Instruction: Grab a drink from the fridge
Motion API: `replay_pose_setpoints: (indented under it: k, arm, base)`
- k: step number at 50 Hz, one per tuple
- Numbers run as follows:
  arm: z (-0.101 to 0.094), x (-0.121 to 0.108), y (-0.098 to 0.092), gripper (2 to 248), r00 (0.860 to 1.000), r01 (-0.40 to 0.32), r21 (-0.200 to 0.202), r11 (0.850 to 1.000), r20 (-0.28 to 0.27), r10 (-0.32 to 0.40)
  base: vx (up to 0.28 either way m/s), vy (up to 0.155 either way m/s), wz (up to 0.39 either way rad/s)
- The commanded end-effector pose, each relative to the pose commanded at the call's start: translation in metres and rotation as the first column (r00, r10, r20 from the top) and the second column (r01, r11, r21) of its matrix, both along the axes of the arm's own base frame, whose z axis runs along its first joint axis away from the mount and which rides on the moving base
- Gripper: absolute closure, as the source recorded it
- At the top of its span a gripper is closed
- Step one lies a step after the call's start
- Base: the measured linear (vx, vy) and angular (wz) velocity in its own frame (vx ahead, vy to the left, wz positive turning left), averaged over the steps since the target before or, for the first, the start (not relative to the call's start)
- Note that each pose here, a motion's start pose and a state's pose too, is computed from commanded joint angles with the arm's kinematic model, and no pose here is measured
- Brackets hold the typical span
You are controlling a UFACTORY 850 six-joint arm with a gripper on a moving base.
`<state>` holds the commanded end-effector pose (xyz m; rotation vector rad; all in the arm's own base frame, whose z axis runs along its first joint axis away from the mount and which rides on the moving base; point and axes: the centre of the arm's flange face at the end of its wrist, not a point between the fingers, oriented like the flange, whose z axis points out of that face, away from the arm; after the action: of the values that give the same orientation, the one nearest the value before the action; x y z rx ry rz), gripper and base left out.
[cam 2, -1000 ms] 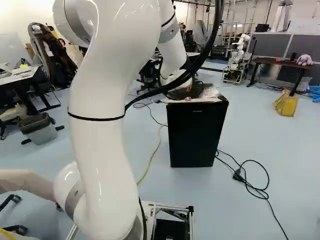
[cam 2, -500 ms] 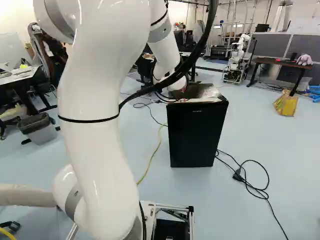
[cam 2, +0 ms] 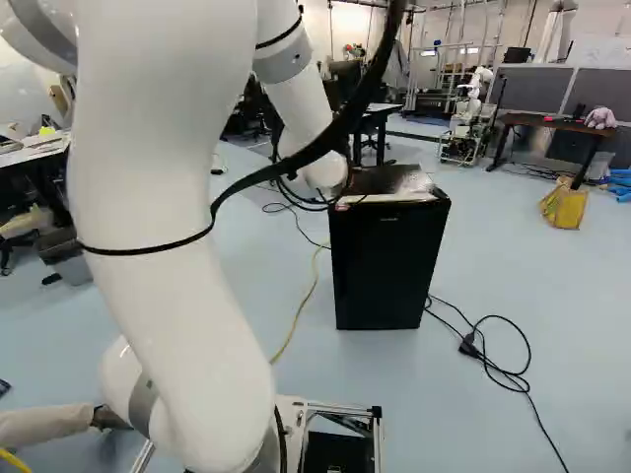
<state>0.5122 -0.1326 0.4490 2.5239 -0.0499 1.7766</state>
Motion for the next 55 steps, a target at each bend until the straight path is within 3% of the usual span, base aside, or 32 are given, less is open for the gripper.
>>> replay_pose_setpoints:
  k: [30, 55]
  arm:
    - [-0.025, -0.091, 0.073, 155, 0.999, -0.034, 0.026, 0.999, 0.012, 0.034]
    - [-0.050, -0.164, 0.109, 155, 0.999, -0.049, 0.032, 0.998, 0.015, 0.049]
  base:
    - [0.000, 0.000, 0.000]
    - [0.000, 0.000, 0.000]
